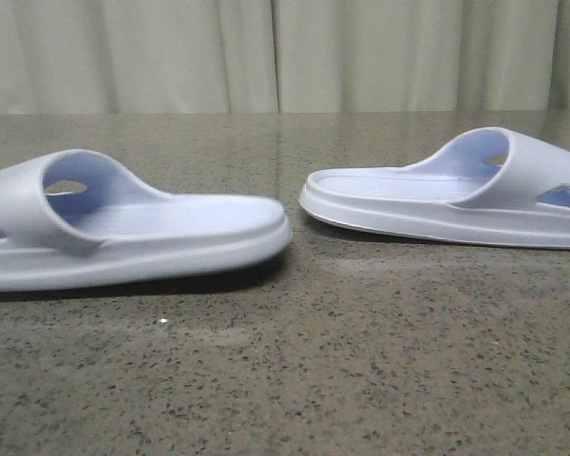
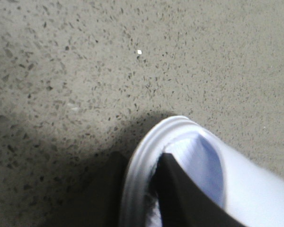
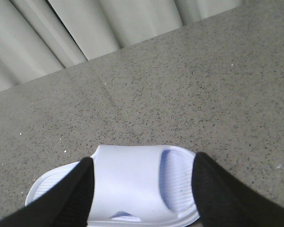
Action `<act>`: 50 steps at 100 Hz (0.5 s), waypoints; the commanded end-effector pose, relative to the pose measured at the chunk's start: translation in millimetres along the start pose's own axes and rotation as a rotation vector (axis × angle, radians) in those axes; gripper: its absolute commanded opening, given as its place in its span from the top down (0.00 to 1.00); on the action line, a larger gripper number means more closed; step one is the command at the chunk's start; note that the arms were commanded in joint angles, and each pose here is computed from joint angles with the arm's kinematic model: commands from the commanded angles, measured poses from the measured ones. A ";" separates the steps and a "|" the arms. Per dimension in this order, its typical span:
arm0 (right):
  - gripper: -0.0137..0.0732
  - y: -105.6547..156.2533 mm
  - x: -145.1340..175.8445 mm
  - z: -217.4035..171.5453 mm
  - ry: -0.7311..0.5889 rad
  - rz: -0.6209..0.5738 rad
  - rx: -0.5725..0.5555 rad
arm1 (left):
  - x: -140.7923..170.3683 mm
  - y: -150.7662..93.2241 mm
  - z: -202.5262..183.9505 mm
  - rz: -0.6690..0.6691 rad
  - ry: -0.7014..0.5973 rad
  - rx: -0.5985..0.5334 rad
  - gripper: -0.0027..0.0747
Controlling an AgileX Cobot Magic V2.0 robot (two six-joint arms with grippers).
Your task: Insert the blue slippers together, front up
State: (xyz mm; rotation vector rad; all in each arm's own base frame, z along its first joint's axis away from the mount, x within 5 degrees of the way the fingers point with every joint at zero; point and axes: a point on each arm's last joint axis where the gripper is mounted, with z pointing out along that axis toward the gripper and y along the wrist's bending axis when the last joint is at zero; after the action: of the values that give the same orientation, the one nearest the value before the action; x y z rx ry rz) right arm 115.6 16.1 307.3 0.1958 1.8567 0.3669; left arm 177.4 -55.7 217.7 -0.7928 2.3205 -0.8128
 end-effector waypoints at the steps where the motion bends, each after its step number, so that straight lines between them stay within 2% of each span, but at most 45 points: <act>1: 0.40 4.6 -17.4 -1.6 -0.104 0.006 -0.018 | 1.5 -2.0 0.5 0.031 0.021 -0.004 0.94; 34: 0.40 4.7 -18.8 -1.7 -0.120 0.006 -0.020 | 3.2 -1.6 -2.1 0.070 0.033 -0.009 0.94; 50: 0.40 4.7 -18.8 -1.7 -0.120 0.006 -0.020 | 4.6 -7.1 -17.0 0.088 0.002 0.048 0.94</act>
State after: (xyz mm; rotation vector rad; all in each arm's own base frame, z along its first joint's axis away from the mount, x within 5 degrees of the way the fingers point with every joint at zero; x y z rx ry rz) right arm 116.0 15.7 308.6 0.1977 1.8407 0.3662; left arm 171.0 -55.4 220.9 -0.7250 2.3358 -0.8008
